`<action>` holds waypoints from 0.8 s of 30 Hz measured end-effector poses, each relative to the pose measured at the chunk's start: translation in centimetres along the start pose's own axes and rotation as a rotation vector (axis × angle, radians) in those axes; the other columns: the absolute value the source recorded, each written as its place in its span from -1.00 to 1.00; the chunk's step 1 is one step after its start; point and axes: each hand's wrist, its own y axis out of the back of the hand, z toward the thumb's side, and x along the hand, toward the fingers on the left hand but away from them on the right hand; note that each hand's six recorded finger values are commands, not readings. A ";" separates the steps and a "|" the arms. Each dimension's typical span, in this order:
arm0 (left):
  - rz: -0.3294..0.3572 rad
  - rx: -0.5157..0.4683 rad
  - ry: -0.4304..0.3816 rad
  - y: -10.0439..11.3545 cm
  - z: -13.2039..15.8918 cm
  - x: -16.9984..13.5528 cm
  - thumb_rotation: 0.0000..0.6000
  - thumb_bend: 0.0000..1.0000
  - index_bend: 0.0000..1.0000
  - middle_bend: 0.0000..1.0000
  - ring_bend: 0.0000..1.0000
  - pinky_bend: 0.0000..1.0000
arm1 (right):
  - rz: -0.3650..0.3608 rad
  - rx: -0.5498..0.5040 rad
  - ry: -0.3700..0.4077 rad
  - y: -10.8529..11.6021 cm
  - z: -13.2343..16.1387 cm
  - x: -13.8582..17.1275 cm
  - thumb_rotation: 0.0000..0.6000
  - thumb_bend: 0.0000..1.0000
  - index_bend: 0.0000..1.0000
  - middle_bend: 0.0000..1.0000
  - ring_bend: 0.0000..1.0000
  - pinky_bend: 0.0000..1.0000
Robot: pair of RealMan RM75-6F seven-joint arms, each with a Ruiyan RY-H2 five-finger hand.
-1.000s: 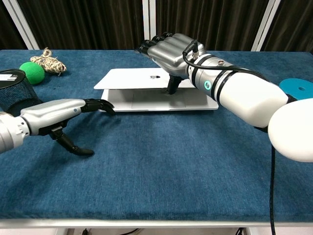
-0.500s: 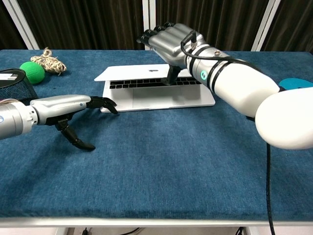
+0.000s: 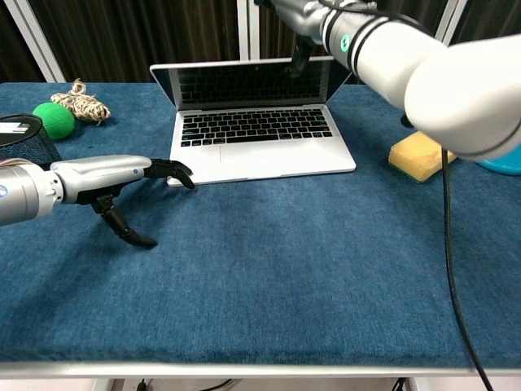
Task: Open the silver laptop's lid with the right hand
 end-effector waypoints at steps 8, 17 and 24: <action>-0.003 0.014 -0.003 0.2 0.3 -0.3 1.00 -0.64 -0.69 -0.79 -1.00 -0.94 | -0.002 -0.014 -0.087 1.8 -2.6 -3.1 1.00 -0.40 -1.00 -0.99 -1.00 -1.00; -0.002 0.028 -0.003 0.8 0.7 -0.5 1.00 -0.64 -0.69 -0.79 -1.00 -0.94 | -0.004 -0.037 -0.188 3.8 -5.4 -6.3 1.00 -0.40 -1.00 -0.99 -1.00 -1.00; -0.005 0.029 0.000 0.9 0.8 -0.7 1.00 -0.64 -0.69 -0.79 -1.00 -0.94 | 0.009 -0.042 -0.250 4.6 -7.2 -8.2 1.00 -0.40 -1.00 -0.98 -1.00 -1.00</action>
